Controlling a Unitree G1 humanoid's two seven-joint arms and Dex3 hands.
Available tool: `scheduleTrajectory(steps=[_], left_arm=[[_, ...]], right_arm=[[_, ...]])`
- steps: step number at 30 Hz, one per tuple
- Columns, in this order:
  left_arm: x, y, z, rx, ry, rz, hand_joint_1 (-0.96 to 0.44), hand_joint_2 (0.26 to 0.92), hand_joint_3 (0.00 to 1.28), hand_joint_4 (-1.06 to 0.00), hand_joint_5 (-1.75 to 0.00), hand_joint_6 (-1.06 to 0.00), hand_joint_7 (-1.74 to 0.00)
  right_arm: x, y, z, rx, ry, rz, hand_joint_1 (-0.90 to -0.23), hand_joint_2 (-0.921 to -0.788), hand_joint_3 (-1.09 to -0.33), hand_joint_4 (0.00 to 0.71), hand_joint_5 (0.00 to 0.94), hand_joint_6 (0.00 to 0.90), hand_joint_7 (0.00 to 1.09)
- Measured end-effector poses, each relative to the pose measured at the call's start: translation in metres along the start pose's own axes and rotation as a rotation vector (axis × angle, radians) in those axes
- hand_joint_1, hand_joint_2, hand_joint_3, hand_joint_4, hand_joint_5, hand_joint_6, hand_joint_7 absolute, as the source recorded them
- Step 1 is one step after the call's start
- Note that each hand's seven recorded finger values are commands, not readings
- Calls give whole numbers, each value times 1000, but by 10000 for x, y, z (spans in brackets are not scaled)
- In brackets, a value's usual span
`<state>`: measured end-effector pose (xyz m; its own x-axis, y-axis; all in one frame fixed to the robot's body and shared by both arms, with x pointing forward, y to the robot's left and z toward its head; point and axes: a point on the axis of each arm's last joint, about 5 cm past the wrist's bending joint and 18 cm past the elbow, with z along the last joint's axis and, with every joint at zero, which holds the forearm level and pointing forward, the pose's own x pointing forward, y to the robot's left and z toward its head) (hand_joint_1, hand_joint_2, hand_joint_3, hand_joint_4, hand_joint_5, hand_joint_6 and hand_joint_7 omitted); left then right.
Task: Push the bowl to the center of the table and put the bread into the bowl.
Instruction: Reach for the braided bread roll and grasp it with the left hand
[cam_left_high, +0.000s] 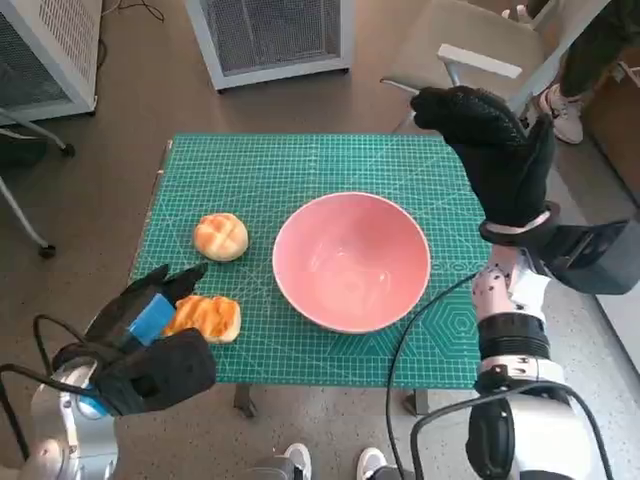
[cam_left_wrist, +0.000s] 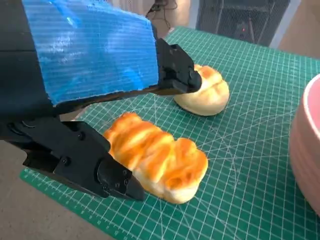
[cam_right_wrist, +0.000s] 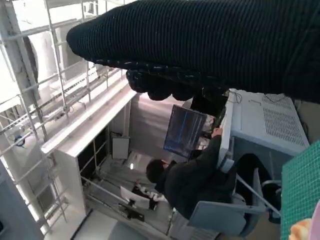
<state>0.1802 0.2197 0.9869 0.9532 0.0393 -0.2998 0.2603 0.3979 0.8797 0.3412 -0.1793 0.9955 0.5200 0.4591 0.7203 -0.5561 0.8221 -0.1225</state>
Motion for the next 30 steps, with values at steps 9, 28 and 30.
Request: scheduleTrajectory(steps=[9,28,30], left_arm=[[42,-24,23,3,0,-3,-143,764,0,-180,-1,-343,-2],[92,-53,38,11,14,-2,-123,766,1,-182,-1,-345,-1],[102,-60,34,10,19,-4,-124,767,1,-182,-1,-345,-1]], right_arm=[[-3,-10,3,2,4,-1,-587,-921,-650,169,0,13,522],[-8,-17,7,1,4,-4,-577,-921,-642,169,0,22,516],[-10,-17,5,2,5,-5,-575,-921,-641,169,0,23,515]])
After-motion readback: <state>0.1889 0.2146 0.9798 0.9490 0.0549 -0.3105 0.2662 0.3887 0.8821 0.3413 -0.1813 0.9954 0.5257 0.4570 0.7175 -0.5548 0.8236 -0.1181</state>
